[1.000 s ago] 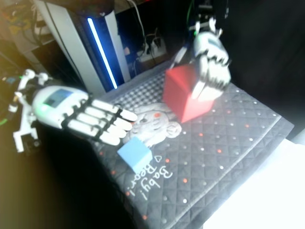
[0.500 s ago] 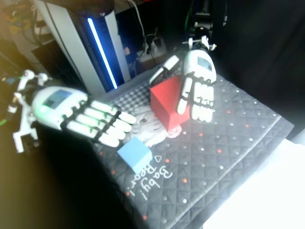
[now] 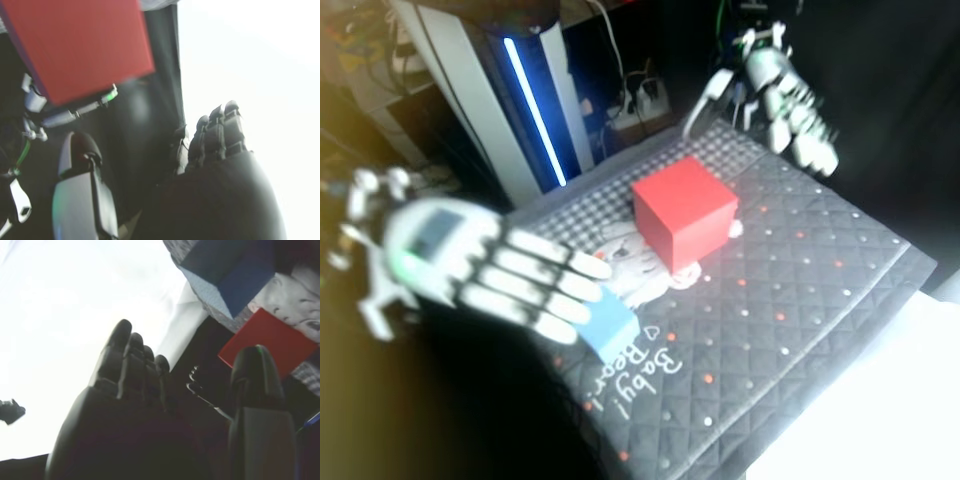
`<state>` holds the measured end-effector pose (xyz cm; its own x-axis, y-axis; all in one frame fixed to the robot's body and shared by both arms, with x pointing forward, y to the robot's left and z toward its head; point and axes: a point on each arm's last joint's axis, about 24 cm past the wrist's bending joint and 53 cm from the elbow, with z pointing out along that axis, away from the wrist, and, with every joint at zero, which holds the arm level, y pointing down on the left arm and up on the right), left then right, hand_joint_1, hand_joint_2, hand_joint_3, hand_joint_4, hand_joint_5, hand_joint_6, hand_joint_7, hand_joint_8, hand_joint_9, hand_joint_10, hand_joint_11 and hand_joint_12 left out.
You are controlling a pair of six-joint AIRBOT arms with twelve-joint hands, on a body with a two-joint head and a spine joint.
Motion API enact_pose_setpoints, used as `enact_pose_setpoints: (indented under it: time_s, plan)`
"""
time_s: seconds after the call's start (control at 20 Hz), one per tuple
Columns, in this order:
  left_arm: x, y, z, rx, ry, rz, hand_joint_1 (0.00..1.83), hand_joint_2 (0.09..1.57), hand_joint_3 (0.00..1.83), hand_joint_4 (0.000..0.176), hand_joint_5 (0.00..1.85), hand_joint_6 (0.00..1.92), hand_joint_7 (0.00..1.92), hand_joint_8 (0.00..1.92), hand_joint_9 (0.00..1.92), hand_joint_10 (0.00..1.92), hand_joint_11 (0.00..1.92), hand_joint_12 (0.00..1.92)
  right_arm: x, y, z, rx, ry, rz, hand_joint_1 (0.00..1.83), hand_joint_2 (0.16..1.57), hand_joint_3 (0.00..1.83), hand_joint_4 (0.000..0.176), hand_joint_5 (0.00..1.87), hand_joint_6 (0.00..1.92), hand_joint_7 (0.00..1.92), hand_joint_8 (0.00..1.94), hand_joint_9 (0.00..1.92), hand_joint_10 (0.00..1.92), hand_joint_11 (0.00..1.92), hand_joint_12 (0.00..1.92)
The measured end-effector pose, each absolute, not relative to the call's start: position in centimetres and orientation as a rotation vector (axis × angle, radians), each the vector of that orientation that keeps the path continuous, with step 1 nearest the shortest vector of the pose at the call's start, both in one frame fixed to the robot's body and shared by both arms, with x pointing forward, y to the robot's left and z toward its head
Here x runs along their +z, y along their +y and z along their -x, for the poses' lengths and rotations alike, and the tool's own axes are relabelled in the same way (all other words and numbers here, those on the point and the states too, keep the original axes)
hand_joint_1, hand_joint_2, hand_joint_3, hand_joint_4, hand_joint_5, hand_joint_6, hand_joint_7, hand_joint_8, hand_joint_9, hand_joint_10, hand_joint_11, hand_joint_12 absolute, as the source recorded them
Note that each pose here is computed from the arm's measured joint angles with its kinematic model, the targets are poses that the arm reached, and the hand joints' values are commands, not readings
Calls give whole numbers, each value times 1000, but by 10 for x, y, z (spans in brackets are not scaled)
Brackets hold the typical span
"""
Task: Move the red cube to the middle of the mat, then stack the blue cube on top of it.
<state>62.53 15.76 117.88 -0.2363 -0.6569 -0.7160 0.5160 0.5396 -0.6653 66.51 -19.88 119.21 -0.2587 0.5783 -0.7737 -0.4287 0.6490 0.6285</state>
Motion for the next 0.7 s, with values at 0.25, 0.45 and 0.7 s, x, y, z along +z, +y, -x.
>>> enact_pose_setpoints:
  time_s: [0.25, 0.45, 0.7]
  plan:
    - [1188, 176, -621, -1085, 1380, 171, 723, 948, 4, 90, 0, 0, 0, 0, 0, 0, 0, 0, 1163, -184, -680, 958, 1651, -159, 1041, 1165, 0, 0, 31, 6, 31, 16, 0, 0, 0, 4]
    - [1190, 182, -620, -1075, 1366, 184, 691, 937, 0, 86, 0, 0, 0, 0, 0, 0, 0, 0, 1148, -182, -688, 950, 1687, -189, 1099, 1165, 0, 0, 176, 25, 164, 29, 152, 71, 0, 872]
    - [1190, 184, -619, -1074, 1357, 190, 677, 948, 3, 81, 0, 0, 0, 0, 0, 0, 0, 0, 1149, -176, -702, 908, 1705, -170, 1055, 1387, 0, 9, 525, 1704, 570, 1737, 816, 1912, 896, 1919]
